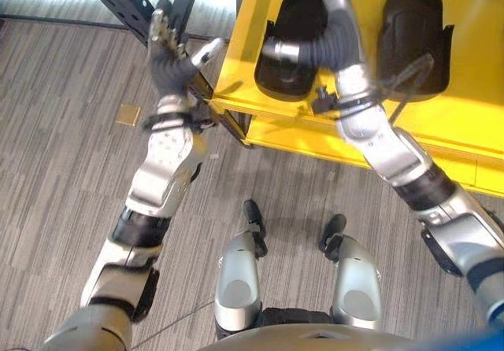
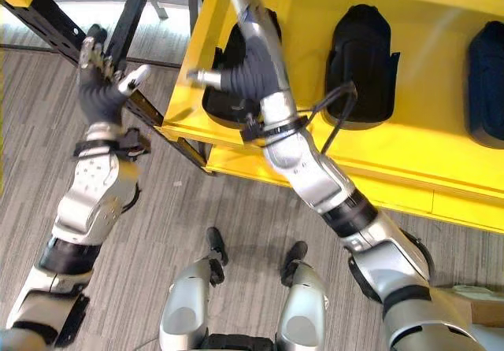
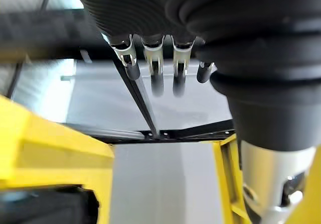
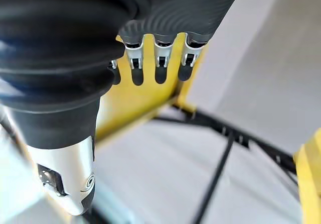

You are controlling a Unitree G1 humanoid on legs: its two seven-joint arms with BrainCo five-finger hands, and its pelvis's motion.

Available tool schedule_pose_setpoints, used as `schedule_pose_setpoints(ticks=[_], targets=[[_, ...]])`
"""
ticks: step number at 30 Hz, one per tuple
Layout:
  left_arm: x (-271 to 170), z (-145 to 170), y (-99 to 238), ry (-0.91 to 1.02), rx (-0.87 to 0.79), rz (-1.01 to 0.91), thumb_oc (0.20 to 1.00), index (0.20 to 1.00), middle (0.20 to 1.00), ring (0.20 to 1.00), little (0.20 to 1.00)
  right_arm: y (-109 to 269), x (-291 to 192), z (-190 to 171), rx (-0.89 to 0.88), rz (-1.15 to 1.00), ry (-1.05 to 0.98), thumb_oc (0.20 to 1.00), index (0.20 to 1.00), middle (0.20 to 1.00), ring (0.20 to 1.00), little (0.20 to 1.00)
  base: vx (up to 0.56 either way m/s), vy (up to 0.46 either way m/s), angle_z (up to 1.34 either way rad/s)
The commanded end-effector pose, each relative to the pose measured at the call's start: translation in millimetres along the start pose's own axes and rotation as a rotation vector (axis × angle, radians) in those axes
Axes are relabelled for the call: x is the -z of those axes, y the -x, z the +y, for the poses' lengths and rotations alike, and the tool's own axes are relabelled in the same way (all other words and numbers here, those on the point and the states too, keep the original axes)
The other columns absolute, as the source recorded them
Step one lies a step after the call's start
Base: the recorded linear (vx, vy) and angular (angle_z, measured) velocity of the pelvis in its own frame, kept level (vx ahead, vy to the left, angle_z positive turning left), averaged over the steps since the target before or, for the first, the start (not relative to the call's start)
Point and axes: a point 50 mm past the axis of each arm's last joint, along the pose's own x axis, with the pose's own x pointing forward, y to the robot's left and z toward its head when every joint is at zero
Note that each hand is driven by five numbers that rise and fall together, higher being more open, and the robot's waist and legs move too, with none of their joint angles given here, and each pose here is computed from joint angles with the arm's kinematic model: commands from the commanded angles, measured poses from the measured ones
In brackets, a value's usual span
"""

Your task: Move parts from the plastic box to the shelf.

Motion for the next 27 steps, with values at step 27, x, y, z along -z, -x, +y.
schedule_pose_setpoints(ticks=[27], targets=[[25, 52, 81, -0.024, 0.223, 0.143, 1.0, 1.0, 1.0, 1.0, 1.0, 109, -14, 74, -1.136, 0.118, -0.298, 1.0, 1.0, 1.0, 1.0, 1.0, 0.0, -0.026, -0.01]])
